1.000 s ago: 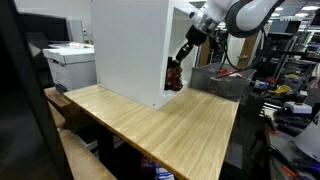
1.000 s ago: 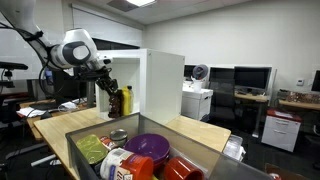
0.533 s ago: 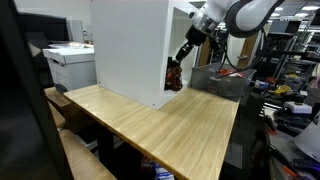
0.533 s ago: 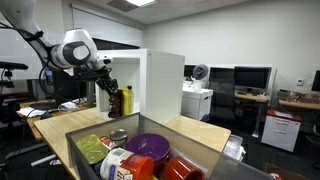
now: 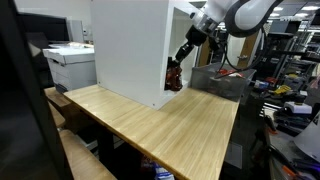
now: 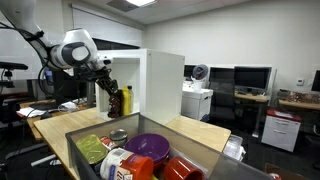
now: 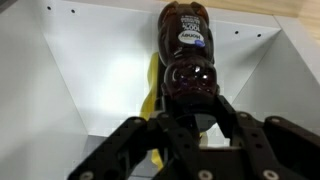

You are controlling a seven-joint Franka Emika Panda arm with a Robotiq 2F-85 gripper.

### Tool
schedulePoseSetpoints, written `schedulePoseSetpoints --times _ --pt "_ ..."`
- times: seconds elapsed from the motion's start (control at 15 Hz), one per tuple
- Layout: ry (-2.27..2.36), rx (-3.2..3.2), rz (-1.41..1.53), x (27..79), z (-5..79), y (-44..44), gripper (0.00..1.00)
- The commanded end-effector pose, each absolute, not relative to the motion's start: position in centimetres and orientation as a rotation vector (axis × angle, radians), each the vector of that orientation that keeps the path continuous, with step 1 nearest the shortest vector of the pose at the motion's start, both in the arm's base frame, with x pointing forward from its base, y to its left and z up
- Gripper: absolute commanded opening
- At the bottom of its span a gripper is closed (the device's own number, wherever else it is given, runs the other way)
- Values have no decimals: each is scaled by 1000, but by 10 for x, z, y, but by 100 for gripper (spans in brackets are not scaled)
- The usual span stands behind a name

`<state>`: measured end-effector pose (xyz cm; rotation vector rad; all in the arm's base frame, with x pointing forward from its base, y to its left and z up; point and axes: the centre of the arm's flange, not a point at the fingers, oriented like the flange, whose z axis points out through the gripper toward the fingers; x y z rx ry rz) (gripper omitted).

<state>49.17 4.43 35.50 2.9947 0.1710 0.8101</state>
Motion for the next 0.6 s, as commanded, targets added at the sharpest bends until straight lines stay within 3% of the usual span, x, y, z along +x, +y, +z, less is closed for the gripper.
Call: schedulePoseSetpoints --times 0.0,0.53 --pt "142 3001 900 480 364 38 19" --pt "152 2964 1046 460 362 36 19"
